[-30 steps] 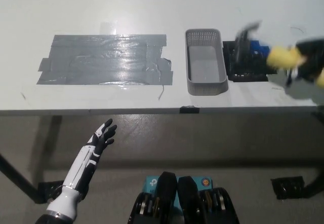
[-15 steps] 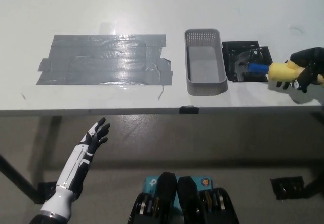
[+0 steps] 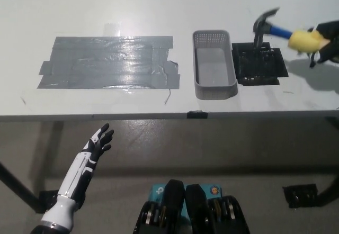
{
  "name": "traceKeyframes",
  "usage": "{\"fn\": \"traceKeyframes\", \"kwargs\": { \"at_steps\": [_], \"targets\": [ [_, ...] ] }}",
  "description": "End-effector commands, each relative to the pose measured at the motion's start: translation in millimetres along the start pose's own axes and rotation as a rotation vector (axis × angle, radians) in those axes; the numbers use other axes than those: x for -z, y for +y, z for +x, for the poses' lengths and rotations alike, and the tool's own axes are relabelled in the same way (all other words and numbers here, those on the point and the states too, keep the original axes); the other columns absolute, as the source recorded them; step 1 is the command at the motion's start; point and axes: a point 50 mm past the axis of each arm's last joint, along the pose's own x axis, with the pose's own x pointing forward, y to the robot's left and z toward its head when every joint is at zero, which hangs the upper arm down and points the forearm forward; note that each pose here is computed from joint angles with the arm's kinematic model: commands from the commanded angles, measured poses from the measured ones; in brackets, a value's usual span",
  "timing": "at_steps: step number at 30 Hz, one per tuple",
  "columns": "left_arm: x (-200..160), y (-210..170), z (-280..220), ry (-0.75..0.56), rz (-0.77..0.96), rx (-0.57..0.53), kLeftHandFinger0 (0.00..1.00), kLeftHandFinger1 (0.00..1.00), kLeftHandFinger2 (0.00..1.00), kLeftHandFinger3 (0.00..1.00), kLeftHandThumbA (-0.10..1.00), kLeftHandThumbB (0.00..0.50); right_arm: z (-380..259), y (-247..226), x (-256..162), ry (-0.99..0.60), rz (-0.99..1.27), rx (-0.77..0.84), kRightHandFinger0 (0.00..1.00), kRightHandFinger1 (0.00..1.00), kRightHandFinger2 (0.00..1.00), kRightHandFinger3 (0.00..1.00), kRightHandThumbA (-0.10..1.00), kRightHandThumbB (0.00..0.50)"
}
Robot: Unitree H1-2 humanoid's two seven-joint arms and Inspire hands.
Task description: The robot picks the hammer with right hand and hits the black area on the desk and places it back.
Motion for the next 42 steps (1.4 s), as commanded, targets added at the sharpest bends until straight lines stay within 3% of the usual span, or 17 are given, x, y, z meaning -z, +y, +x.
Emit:
{"fn": "traceKeyframes", "kwargs": {
  "at_steps": [1, 5, 8, 10, 11, 14, 15, 16, 25, 26, 27, 29, 30, 31, 34, 36, 42],
  "targets": [
    [-11.5, 3.8, -1.4, -0.059, 0.017, 0.003, 1.0, 1.0, 1.0, 1.0, 1.0, 0.01, -12.9, -31.4, -32.0, -0.148, 0.083, 0.142, 0.06, 0.58, 0.89, 0.94, -0.1, 0.143],
    [-9.9, 2.7, -2.8, -0.056, 0.01, 0.006, 1.0, 1.0, 1.0, 1.0, 1.0, 0.009, 13.2, -14.3, -17.3, -0.11, 0.19, 0.145, 0.0, 0.29, 0.64, 0.8, -0.1, 0.152],
    [-11.4, 3.8, -2.6, -0.064, 0.016, -0.001, 1.0, 1.0, 1.0, 1.0, 1.0, 0.0, 29.0, 0.7, -8.4, -0.092, 0.26, 0.146, 0.0, 0.3, 0.69, 0.83, -0.1, 0.134],
    [-12.1, 4.6, -2.8, -0.059, 0.013, -0.005, 1.0, 1.0, 1.0, 1.0, 1.0, 0.0, 40.5, 12.5, -2.5, -0.055, 0.273, 0.173, 0.0, 0.29, 0.62, 0.68, -0.1, 0.138],
    [-12.2, 4.4, -2.8, -0.059, 0.01, -0.005, 1.0, 1.0, 1.0, 1.0, 1.0, 0.0, 42.6, 14.6, -1.5, -0.052, 0.299, 0.18, 0.01, 0.3, 0.63, 0.68, -0.1, 0.141],
    [-12.5, 4.9, -1.1, -0.065, 0.006, -0.006, 1.0, 1.0, 1.0, 1.0, 1.0, 0.002, 54.7, 29.9, 4.8, -0.058, 0.432, 0.206, 0.03, 0.47, 0.95, 0.74, -0.1, 0.131],
    [-12.1, 4.5, -1.3, -0.064, 0.007, -0.002, 1.0, 1.0, 1.0, 1.0, 1.0, 0.005, 59.1, 36.5, 8.7, -0.055, 0.459, 0.211, 0.07, 0.57, 0.96, 0.87, -0.1, 0.138],
    [-11.8, 4.5, -1.5, -0.063, 0.008, -0.001, 1.0, 1.0, 1.0, 1.0, 1.0, 0.01, 62.3, 41.8, 11.6, -0.062, 0.48, 0.209, 0.05, 0.54, 0.91, 1.0, -0.1, 0.134],
    [-12.0, 5.2, -4.2, -0.055, 0.007, -0.006, 1.0, 1.0, 1.0, 1.0, 1.0, 0.02, 74.6, 61.9, 22.7, -0.087, 0.62, 0.294, 0.05, 0.49, 0.89, 1.0, -0.1, 0.12],
    [-11.7, 5.6, -3.2, -0.067, 0.017, -0.01, 1.0, 1.0, 1.0, 1.0, 1.0, 0.004, 73.5, 58.8, 24.4, -0.153, 0.721, 0.445, 0.35, 0.67, 0.99, 1.0, -0.04, 0.185],
    [-11.8, 5.7, -3.1, -0.067, 0.017, -0.01, 1.0, 1.0, 1.0, 1.0, 1.0, 0.003, 73.5, 58.8, 24.3, -0.153, 0.722, 0.447, 0.23, 0.5, 0.73, 0.96, -0.05, 0.176],
    [-11.8, 5.7, -3.1, -0.067, 0.017, -0.01, 1.0, 1.0, 1.0, 1.0, 1.0, 0.003, 73.6, 58.9, 24.3, -0.154, 0.724, 0.449, 0.1, 0.32, 0.5, 0.73, -0.05, 0.175],
    [-12.0, 5.4, -4.3, -0.066, 0.018, -0.012, 1.0, 1.0, 1.0, 1.0, 1.0, 0.001, 69.6, 53.3, 25.2, -0.181, 0.629, 0.526, 0.68, 1.0, 1.0, 1.0, 0.39, 0.18],
    [-11.9, 5.4, -4.3, -0.064, 0.017, -0.012, 1.0, 1.0, 1.0, 1.0, 1.0, 0.007, 67.8, 50.5, 24.5, -0.182, 0.571, 0.552, 1.0, 1.0, 1.0, 1.0, 0.51, 0.246],
    [-11.9, 5.3, -4.6, -0.06, 0.015, -0.011, 1.0, 1.0, 1.0, 1.0, 1.0, 0.009, 66.1, 48.0, 23.6, -0.179, 0.498, 0.581, 1.0, 1.0, 1.0, 1.0, 0.55, 0.263],
    [-12.0, 5.2, -4.7, -0.061, 0.011, -0.01, 1.0, 1.0, 1.0, 1.0, 1.0, 0.004, 57.0, 34.0, 15.5, -0.134, 0.244, 0.706, 1.0, 1.0, 1.0, 1.0, 0.76, 0.328],
    [-11.5, 5.6, -4.2, -0.058, 0.021, -0.013, 1.0, 1.0, 1.0, 1.0, 1.0, 0.004, 39.9, 14.5, 7.2, -0.17, 0.047, 0.907, 1.0, 1.0, 1.0, 1.0, 0.85, 0.365]
  ]
}}
